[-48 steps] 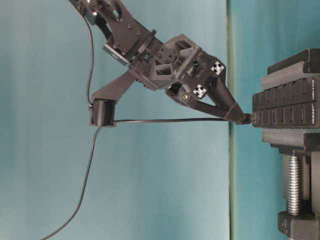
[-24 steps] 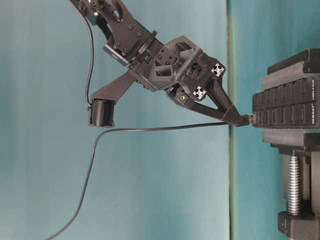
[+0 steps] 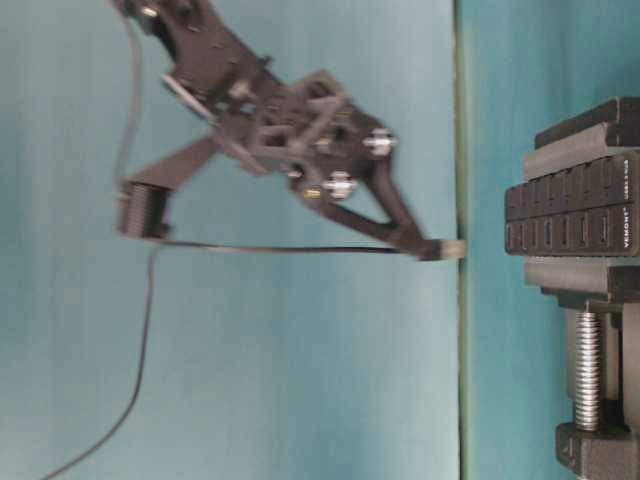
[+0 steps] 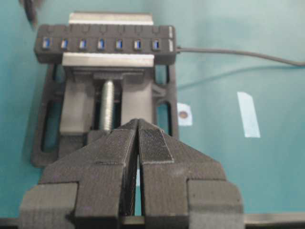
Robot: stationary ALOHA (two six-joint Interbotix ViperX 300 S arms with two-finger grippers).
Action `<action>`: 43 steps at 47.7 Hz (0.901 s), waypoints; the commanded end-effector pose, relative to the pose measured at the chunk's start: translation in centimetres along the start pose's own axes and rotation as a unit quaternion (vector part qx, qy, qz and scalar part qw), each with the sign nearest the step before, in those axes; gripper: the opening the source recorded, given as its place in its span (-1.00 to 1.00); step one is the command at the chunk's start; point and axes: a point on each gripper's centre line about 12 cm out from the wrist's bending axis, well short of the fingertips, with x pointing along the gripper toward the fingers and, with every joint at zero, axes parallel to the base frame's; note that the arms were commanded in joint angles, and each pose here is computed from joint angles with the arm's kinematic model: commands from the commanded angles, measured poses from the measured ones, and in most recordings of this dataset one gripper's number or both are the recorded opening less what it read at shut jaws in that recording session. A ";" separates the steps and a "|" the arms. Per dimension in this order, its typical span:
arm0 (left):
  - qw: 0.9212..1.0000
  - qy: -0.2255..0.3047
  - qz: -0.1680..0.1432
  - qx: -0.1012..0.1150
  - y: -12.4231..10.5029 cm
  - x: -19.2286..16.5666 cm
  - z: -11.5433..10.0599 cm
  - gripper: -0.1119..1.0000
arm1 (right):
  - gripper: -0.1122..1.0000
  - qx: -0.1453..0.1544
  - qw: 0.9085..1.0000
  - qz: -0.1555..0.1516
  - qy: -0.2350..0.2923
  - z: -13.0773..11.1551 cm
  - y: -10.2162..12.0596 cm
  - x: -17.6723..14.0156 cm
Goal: Insert the USB into the center port of the fixed hub
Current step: 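Pull the USB plug out of the end port with the right gripper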
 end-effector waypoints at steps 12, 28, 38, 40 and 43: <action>1.000 -0.015 0.000 0.000 0.0 0.0 1.1 -0.80 | -0.64 0.001 0.998 0.005 -0.055 2.7 0.5 -3.7; 1.000 -0.015 0.000 0.000 0.0 0.0 1.1 -0.80 | -0.64 0.002 0.998 0.006 -0.058 2.7 0.6 -3.8; 1.000 -0.015 0.000 0.000 0.0 0.0 1.1 -0.80 | -0.65 0.002 0.998 0.006 -0.057 2.6 0.6 -3.8; 1.000 -0.014 0.000 0.000 0.0 0.0 1.1 -0.80 | -0.65 0.001 0.998 0.007 -0.057 2.6 0.7 -3.8; 1.000 -0.015 0.000 0.000 0.0 0.0 1.1 -0.80 | -0.65 0.000 0.998 0.008 -0.056 2.5 0.8 -3.8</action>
